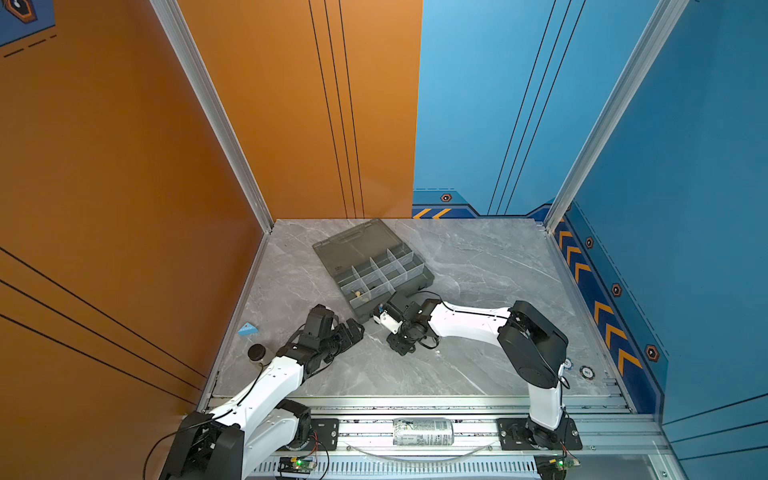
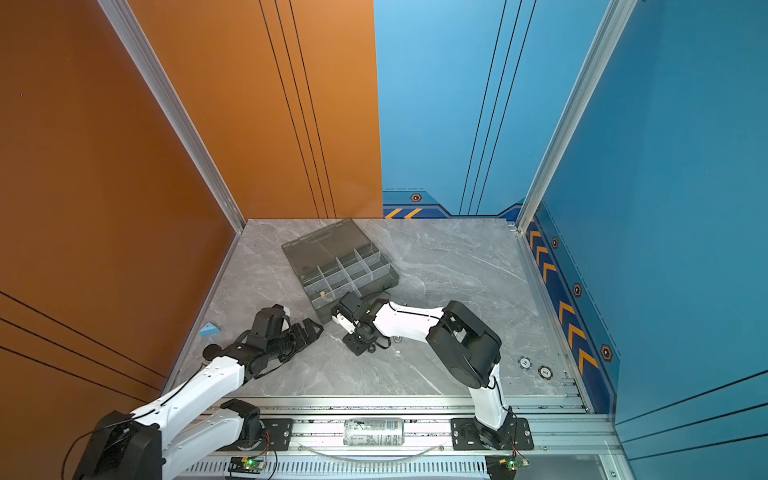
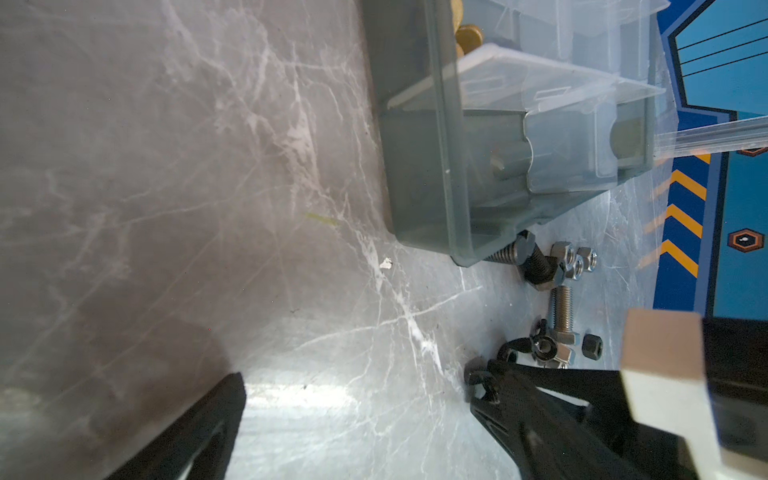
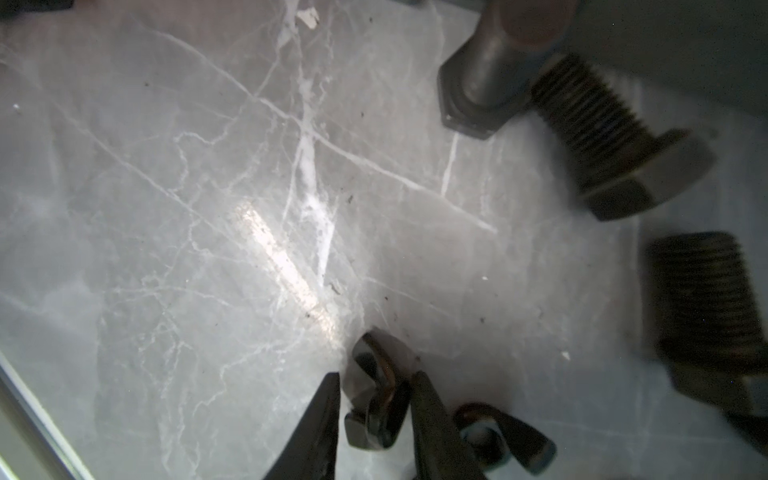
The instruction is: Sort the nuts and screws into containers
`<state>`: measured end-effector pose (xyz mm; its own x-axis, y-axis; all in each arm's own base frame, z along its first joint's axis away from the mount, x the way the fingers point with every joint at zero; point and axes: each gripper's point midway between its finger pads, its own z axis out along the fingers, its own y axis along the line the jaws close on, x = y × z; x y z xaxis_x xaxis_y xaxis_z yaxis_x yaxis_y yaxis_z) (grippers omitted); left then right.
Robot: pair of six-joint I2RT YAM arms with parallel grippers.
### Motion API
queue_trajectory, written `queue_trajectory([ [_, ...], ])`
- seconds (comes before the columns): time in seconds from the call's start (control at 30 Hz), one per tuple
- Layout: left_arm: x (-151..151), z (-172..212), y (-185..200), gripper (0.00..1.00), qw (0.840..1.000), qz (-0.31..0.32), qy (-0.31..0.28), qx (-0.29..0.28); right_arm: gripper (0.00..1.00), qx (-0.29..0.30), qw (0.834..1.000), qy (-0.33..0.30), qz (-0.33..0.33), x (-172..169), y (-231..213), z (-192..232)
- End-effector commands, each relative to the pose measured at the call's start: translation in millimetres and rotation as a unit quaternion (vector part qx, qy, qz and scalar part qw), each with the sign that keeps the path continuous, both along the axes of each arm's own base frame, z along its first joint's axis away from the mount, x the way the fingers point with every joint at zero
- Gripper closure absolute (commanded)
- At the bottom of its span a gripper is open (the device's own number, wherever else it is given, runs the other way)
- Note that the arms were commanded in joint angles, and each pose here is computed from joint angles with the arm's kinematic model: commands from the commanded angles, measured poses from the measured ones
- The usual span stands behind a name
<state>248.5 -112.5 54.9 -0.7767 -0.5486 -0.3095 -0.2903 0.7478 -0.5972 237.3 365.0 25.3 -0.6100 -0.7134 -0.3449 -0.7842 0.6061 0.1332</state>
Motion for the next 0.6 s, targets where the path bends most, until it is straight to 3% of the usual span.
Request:
queue_trajectory([
  [0.0, 0.7, 1.8, -1.2, 0.02, 1.000, -0.004, -0.001, -0.006, 0.73, -0.029, 1.000, 0.010, -0.008, -4.0, -14.1, -10.9],
  [0.1, 0.5, 1.7, -1.5, 0.02, 1.000, -0.004, -0.001, -0.006, 0.77, -0.031, 0.999, 0.011, -0.008, -4.2, -15.2, -12.3],
  [0.33, 0.1, 0.4, -1.0, 0.02, 1.000, -0.004, 0.000, -0.006, 1.00, -0.008, 1.000, 0.002, -0.010, 2.7, -9.9, 2.8],
  [0.57, -0.4, 0.6, -0.9, 0.02, 1.000, -0.003, -0.001, -0.007, 1.00, 0.072, 0.997, 0.009, -0.005, 20.1, 8.7, 45.6],
])
